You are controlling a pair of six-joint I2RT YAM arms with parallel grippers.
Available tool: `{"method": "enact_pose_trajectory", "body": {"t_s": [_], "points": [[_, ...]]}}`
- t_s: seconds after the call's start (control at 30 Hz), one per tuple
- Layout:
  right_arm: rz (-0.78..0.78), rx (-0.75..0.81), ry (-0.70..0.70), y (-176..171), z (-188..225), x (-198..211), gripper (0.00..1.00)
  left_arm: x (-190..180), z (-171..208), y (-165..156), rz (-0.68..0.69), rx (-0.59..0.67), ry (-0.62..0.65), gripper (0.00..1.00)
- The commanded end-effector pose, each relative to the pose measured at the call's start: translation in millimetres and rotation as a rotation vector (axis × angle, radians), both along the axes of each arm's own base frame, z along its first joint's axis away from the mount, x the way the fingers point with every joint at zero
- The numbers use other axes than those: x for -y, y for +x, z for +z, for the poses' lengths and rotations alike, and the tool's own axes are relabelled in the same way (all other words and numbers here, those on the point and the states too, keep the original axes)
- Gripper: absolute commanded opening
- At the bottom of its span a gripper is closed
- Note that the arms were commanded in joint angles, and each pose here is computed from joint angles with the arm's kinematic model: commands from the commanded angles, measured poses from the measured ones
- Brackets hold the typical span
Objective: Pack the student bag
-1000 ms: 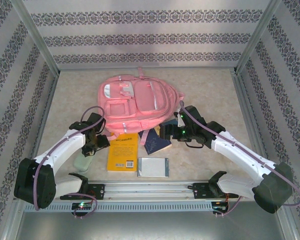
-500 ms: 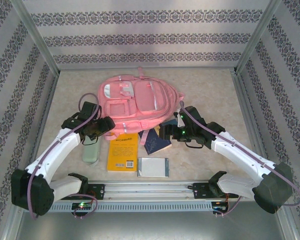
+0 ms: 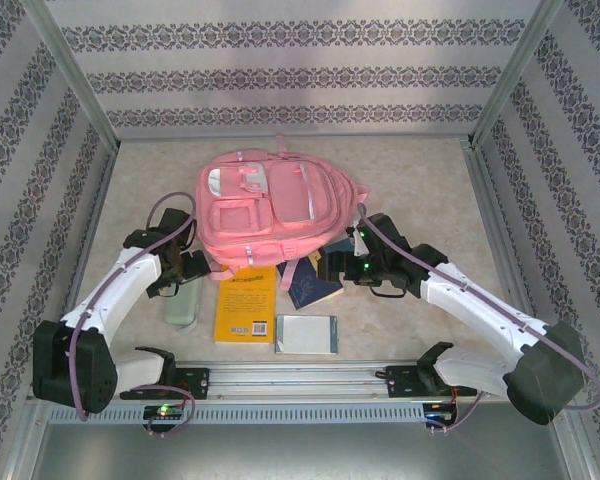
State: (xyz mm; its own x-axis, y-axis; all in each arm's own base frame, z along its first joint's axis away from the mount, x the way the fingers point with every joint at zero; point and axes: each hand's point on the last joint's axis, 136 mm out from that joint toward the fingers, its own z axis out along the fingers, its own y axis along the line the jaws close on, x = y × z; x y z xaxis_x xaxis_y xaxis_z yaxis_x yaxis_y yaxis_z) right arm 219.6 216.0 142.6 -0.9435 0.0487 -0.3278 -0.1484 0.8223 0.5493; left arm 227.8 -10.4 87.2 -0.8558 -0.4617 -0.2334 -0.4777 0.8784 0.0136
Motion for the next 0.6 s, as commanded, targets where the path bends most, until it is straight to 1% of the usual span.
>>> {"method": "enact_pose_trajectory", "body": {"t_s": [0.0,0.17,0.43,0.5,0.57], "points": [[0.015,-0.010,-0.008,-3.9,-3.8,1.3,0.89,-8.7,-15.3,-9.5,-0.045,-0.069,0.046,1.00],[0.011,-0.012,-0.009,-5.1,-5.6,3.0,0.89,-4.9,-38.4,-14.4,-0.044,-0.151,0.028,1.00],[0.012,-0.014,-0.009,-5.7,-7.3,3.0,0.89,9.7,-60.0,-14.9,-0.051,-0.188,-0.053,1.00],[0.011,-0.013,-0.007,-5.4,-7.0,2.8,0.89,15.2,-63.1,-15.2,-0.035,-0.183,-0.087,0.98],[0.009,-0.014,-0.007,-5.1,-7.7,2.9,0.89,23.0,-64.1,-13.8,-0.018,-0.163,-0.137,0.93]]}}
